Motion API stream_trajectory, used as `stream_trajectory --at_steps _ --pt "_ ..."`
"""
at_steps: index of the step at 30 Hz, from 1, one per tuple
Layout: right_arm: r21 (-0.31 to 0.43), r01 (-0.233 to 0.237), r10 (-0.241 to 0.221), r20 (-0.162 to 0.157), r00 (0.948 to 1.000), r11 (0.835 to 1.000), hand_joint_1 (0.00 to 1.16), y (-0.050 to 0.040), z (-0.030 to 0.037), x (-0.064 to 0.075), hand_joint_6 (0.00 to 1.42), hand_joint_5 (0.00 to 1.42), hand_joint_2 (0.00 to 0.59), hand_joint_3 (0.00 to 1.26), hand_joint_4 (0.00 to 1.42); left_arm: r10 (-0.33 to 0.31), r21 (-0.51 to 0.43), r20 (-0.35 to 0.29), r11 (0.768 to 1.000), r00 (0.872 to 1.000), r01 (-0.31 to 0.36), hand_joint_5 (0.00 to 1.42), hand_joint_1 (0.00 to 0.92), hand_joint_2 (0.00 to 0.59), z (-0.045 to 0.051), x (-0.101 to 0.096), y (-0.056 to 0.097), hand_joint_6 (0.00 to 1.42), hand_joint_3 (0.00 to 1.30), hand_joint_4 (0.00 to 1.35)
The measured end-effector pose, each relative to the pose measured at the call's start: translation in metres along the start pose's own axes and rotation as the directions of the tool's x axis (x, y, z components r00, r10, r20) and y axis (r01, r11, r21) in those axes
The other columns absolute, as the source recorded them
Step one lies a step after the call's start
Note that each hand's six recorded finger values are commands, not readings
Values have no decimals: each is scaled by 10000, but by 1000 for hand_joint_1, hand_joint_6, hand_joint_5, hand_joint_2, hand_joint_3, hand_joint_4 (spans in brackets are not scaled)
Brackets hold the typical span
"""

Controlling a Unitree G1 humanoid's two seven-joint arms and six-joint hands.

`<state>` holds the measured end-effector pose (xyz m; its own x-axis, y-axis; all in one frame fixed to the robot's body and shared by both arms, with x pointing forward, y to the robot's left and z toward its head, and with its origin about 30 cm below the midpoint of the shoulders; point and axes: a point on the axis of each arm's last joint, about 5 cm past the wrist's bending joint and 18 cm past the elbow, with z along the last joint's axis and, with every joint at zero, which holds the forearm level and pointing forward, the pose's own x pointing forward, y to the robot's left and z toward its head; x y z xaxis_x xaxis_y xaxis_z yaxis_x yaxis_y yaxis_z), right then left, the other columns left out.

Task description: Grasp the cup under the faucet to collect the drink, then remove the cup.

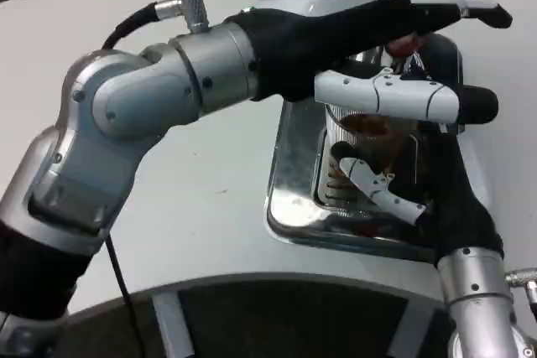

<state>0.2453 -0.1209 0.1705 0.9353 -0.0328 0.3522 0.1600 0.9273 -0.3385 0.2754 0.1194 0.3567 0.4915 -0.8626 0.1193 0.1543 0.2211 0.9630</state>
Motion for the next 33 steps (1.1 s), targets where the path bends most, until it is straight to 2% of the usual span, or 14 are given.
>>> stream_trajectory --at_steps 14,23,33 --pt "217 -10 9 67 10000 9998 732 23 24 65 147 104 234 0 51 -70 89 -36 9999 10000 70 60 0 104 -8 -13 8 124 176 59" --pt "226 -153 151 102 9998 9996 732 53 24 65 200 175 234 71 127 -97 116 -61 9999 9999 98 60 0 105 -12 -20 11 124 177 60" --pt "347 -41 36 135 9999 9994 743 102 33 56 249 233 239 163 202 -101 177 -93 9998 9999 102 60 0 105 -10 -29 18 124 178 69"
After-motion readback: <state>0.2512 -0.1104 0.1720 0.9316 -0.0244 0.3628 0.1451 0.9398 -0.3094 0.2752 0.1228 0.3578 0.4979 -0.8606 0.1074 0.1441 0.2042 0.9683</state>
